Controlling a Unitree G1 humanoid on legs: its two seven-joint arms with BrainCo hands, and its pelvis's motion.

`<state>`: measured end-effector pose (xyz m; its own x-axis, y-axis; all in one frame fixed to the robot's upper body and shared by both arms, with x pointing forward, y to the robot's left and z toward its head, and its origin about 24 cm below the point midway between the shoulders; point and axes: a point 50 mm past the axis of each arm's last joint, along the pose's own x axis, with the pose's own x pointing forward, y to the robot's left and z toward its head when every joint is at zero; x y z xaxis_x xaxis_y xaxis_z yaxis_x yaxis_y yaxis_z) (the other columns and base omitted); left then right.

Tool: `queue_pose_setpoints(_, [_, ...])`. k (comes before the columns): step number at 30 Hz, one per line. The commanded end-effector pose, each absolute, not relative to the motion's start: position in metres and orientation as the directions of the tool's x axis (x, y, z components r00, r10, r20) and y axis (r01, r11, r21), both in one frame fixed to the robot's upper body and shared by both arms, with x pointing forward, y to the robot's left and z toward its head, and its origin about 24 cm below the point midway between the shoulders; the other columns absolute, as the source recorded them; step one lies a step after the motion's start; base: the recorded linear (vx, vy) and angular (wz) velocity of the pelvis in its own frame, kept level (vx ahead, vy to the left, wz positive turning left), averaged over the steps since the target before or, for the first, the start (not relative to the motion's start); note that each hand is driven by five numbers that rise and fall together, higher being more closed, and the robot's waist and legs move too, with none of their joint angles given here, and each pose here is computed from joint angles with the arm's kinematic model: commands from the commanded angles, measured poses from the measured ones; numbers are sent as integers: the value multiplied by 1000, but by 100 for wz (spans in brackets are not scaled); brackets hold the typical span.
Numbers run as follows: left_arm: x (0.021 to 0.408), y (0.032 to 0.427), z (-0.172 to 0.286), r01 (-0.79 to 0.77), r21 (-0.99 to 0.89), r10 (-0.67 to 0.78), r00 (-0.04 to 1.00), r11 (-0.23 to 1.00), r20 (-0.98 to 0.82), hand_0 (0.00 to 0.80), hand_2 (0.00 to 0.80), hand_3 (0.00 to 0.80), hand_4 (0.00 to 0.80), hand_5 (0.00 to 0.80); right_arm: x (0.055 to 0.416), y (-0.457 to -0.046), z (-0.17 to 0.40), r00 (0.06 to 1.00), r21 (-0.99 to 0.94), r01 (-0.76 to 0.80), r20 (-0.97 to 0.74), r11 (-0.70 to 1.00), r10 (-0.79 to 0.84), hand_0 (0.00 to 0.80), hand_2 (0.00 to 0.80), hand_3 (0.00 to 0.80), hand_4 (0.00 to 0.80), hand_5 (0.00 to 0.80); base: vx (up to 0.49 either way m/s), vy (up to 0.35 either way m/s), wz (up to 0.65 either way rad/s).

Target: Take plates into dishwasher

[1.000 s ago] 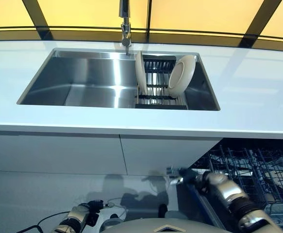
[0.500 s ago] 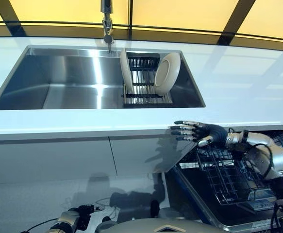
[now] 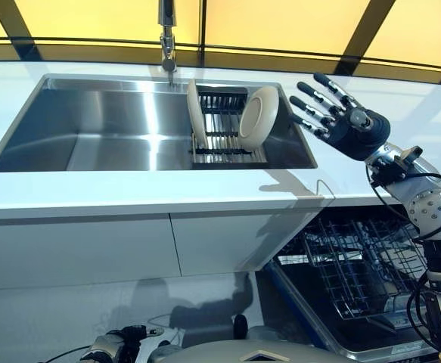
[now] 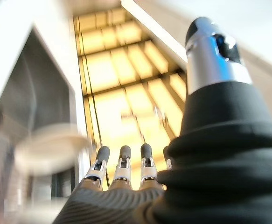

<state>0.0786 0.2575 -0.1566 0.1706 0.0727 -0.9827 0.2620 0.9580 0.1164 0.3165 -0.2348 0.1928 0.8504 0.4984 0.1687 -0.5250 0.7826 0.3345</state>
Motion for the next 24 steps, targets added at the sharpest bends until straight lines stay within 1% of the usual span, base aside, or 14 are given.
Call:
queue_pose_setpoints(1, [81,260,-157,276,141,104,143,951,-984,0,0,0,0,0,332,-267,242,938,230,-288,261,930,227,0,0,0,0,0,20,-87,-13])
queue_pose_setpoints(2, [82,260,-157,273,143,107,143,951,-984,0,0,0,0,0,333,-270,242,945,221,-264,252,939,207,0,0,0,0,0,18,-106,-12])
queue_pose_setpoints(4, [84,261,-156,265,156,121,144,952,-982,0,0,0,0,0,337,-281,247,968,161,-150,223,975,112,0,0,0,0,0,20,-133,-6])
queue_pose_setpoints(6, [86,262,-155,261,166,128,154,951,-980,0,0,0,0,0,337,-285,253,969,124,-127,228,984,96,0,0,0,0,0,12,-130,-2])
queue_pose_setpoints(10, [102,261,-151,267,207,142,244,941,-959,0,0,0,0,0,343,-284,266,977,-4,-86,195,996,85,0,0,0,0,0,5,-145,-2])
queue_pose_setpoints(12, [122,248,-149,293,230,129,326,928,-937,0,0,0,0,0,348,-288,267,986,-96,-56,152,994,70,0,0,0,0,0,34,-76,3])
queue_pose_setpoints(15, [128,245,-146,299,237,123,355,924,-927,0,0,0,0,0,355,-289,264,989,-117,-63,127,991,78,0,0,0,0,0,169,162,2])
queue_pose_setpoints(17, [128,246,-146,333,242,114,362,911,-925,0,0,0,0,0,358,-288,269,991,-171,-32,126,985,54,0,0,0,0,0,191,182,8])
queue_pose_setpoints(18, [127,245,-146,358,226,97,343,906,-934,0,0,0,0,0,357,-283,268,988,-148,-51,134,988,71,0,0,0,0,0,125,122,-6])
queue_pose_setpoints(21, [132,253,-142,318,249,125,364,915,-923,0,0,0,0,0,353,-279,254,988,-153,-89,112,984,106,0,0,0,0,0,76,97,-27])
queue_pose_setpoints(24, [136,261,-140,284,256,147,354,924,-924,0,0,0,0,0,356,-281,244,986,-150,-127,86,980,141,0,0,0,0,0,37,28,-25])
